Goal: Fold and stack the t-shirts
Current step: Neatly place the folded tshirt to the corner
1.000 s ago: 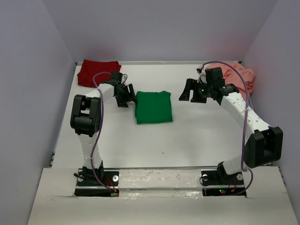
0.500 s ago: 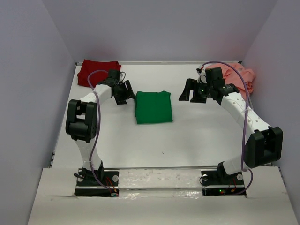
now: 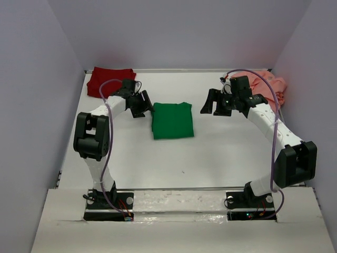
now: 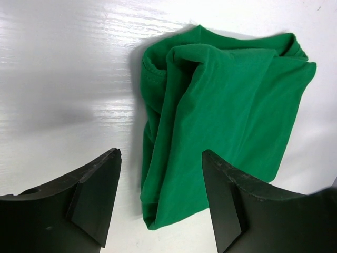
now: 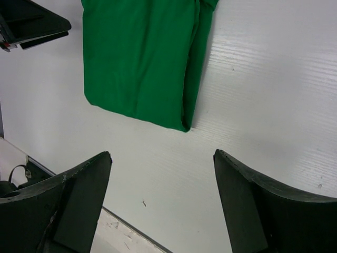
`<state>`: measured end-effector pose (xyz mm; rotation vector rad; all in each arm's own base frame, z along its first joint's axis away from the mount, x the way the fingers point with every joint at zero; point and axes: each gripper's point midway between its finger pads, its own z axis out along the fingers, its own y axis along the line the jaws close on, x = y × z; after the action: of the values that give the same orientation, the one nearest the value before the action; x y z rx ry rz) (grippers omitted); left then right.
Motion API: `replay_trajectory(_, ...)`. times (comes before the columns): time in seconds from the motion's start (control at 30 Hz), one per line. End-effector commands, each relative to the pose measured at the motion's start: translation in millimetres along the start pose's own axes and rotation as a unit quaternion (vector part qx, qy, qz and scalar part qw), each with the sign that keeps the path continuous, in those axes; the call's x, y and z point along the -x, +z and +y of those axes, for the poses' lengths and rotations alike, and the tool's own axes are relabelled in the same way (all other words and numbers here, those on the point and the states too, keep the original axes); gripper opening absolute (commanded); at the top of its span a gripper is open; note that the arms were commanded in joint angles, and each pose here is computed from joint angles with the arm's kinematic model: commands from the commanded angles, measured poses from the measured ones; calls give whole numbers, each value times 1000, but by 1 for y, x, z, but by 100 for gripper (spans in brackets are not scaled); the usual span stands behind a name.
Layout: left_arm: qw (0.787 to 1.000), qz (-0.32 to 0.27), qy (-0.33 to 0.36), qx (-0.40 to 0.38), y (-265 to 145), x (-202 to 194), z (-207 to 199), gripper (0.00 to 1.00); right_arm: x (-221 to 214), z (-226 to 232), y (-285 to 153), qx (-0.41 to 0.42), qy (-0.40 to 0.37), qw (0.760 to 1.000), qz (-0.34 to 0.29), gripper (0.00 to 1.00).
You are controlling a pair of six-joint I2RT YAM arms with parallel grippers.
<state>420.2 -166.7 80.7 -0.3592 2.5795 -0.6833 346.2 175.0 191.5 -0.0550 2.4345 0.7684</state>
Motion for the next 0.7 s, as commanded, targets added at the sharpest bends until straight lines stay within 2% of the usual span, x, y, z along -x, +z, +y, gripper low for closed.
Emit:
replay_trajectory(0.0, 1000, 15, 9, -3, 8, -10, -2, 72, 6, 4, 0, 10, -11, 1000, -9, 84)
replay_trajectory(0.5, 998, 55, 22, 32, 46, -28, 3, 68, 6, 3, -2, 6, -11, 1000, -13, 84)
replay_trajectory(0.6, 997, 59, 24, 38, 53, -27, 2, 62, 6, 3, -3, 6, -12, 1000, -14, 84)
replay_trajectory(0.67, 997, 65, 25, 39, 58, -29, 3, 49, 6, 3, -3, 4, -12, 1000, -15, 85)
